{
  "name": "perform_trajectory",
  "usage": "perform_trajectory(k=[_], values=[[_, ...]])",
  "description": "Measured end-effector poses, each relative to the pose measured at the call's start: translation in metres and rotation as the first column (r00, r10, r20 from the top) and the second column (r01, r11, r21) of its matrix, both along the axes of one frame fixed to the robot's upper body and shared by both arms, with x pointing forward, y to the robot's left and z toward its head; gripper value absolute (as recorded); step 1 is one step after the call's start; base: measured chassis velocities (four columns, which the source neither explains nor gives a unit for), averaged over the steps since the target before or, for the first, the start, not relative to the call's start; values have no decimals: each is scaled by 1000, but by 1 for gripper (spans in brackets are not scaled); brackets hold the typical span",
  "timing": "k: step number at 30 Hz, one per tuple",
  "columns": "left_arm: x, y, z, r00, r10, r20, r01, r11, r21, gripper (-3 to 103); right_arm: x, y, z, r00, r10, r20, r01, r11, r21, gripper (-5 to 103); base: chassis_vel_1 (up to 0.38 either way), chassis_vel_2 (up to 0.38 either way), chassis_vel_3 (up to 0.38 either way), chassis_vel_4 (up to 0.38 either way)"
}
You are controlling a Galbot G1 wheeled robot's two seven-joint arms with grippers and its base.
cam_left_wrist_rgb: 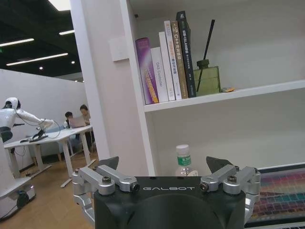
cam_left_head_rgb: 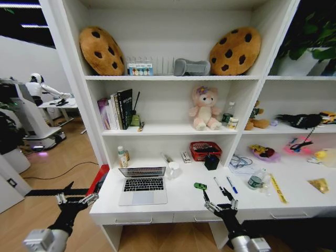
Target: Organize the objects on the table.
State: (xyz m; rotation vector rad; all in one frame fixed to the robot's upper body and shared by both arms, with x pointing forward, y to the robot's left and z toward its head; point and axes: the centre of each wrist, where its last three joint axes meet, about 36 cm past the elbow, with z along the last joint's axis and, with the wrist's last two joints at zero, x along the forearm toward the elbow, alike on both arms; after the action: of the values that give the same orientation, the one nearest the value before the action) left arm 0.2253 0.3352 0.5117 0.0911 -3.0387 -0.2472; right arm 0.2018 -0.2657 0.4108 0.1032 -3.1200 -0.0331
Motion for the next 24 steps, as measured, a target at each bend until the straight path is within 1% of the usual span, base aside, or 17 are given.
perform_trajectory(k=[1, 2, 3, 4, 6, 7, 8, 10, 11, 12, 14, 15, 18, 20, 21, 22, 24], values=[[7, 4, 2, 1000, -7, 5, 7, 1000, 7, 100, 0, 0, -1, 1000, 0, -3, 0, 1000, 1, 100, 0, 0, 0, 0], [22, 11, 5, 999, -30, 17, 29, 999, 18, 100, 1, 1, -4, 1000, 0, -9, 0, 1000, 6, 100, 0, 0, 0, 0], [29, 14, 7, 999, -41, 21, 40, 999, 22, 101, 1, 1, -6, 1000, 0, -12, 0, 1000, 6, 100, 0, 0, 0, 0], [29, 14, 7, 999, -41, 21, 40, 999, 22, 101, 1, 1, -6, 1000, 0, -12, 0, 1000, 6, 100, 0, 0, 0, 0], [53, 24, 16, 997, -76, 33, 74, 996, 47, 100, 3, 1, -9, 1000, -1, -22, 1, 1000, 3, 100, 0, 0, 0, 0], [53, 24, 16, 997, -76, 33, 74, 996, 47, 100, 3, 1, -9, 1000, -1, -22, 1, 1000, 3, 100, 0, 0, 0, 0], [61, 29, 19, 995, -89, 38, 87, 994, 62, 99, 3, 0, -10, 1000, -1, -25, 1, 1000, 1, 100, 0, 0, 0, 0], [86, 43, 29, 992, -120, 43, 115, 987, 111, 99, 2, -4, -14, 999, -7, -33, 7, 1000, -10, 100, 0, 0, 0, 0], [94, 48, 33, 990, -130, 45, 124, 985, 122, 99, 2, -5, -16, 999, -11, -37, 11, 1000, -13, 100, 0, 0, 0, 0], [94, 48, 33, 990, -130, 45, 124, 985, 122, 99, 2, -5, -16, 999, -11, -37, 11, 1000, -13, 100, 0, 0, 0, 0], [112, 54, 42, 986, -159, 46, 151, 979, 134, 98, -2, -6, -20, 999, -19, -47, 19, 1000, -20, 100, 0, 0, 0, 0], [112, 54, 42, 986, -159, 46, 151, 979, 134, 98, -2, -6, -20, 999, -19, -47, 19, 1000, -20, 100, 0, 0, 0, 0], [125, 56, 50, 981, -187, 46, 179, 973, 142, 98, -5, -4, -23, 998, -22, -52, 21, 1000, -23, 100, 0, 0, 0, 0], [136, 54, 56, 973, -229, 34, 221, 963, 154, 98, -7, -2, -25, 998, -23, -56, 22, 999, -24, 100, 0, 0, 0, 0], [136, 54, 56, 973, -229, 34, 221, 963, 154, 98, -7, -2, -25, 998, -23, -56, 22, 999, -24, 100, 0, 0, 0, 0], [140, 51, 58, 967, -255, 24, 248, 956, 160, 97, -8, -1, -27, 998, -24, -57, 23, 999, -24, 100, 0, 0, 0, 0], [144, 45, 59, 960, -281, 9, 277, 949, 152, 97, -8, -1, -28, 998, -27, -58, 25, 999, -27, 100, 0, 0, 0, 0]])
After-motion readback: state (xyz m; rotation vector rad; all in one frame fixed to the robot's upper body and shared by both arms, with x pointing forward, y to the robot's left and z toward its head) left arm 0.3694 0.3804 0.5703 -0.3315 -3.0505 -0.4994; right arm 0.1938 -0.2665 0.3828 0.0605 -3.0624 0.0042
